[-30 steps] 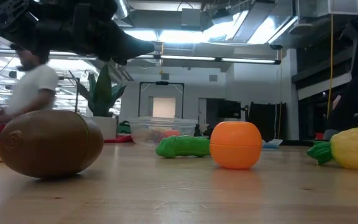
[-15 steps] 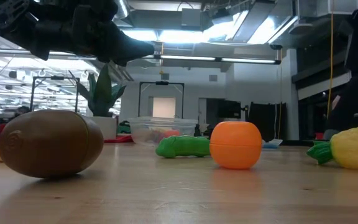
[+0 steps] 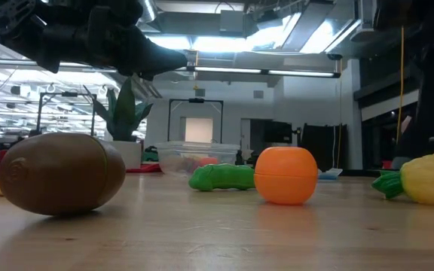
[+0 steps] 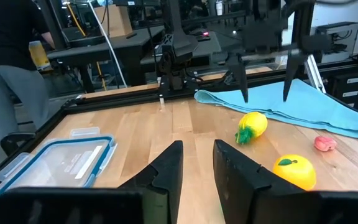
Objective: Pick and placing Produce into tupperware
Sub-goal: Put the pineapple into the transparent bin
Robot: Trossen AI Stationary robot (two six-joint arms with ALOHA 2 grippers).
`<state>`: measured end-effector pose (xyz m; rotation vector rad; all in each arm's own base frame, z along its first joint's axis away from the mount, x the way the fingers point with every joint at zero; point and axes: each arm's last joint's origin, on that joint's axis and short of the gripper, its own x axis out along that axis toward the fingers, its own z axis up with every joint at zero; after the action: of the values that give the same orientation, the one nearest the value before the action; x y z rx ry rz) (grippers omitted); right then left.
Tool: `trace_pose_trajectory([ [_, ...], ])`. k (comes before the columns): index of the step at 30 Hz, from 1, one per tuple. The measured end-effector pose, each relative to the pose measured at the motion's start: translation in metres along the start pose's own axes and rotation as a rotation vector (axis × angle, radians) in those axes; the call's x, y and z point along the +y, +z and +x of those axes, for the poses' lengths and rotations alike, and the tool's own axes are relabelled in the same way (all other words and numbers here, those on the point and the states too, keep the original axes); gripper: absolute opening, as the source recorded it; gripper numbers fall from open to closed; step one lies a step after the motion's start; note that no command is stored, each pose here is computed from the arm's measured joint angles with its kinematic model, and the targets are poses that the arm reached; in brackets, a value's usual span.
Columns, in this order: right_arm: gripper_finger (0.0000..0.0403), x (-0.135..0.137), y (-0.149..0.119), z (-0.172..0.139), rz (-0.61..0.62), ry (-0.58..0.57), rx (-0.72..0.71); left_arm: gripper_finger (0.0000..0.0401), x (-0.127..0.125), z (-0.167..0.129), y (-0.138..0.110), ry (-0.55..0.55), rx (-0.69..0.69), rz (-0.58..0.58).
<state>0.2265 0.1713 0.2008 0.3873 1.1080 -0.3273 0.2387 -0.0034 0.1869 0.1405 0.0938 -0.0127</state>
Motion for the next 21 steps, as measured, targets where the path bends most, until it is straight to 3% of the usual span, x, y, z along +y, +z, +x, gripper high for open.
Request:
trace_pose_trajectory([
  [9, 0.031, -0.001, 0.001, 0.032, 0.015, -0.075, 0.098, 0.0093, 0.0, 0.0, 0.0, 0.0, 0.0, -0.002],
  [21, 0.031, -0.006, 0.005, 0.052, 0.066, -0.129, 0.155, 0.0087, 0.0, 0.0, 0.0, 0.0, 0.001, -0.001],
])
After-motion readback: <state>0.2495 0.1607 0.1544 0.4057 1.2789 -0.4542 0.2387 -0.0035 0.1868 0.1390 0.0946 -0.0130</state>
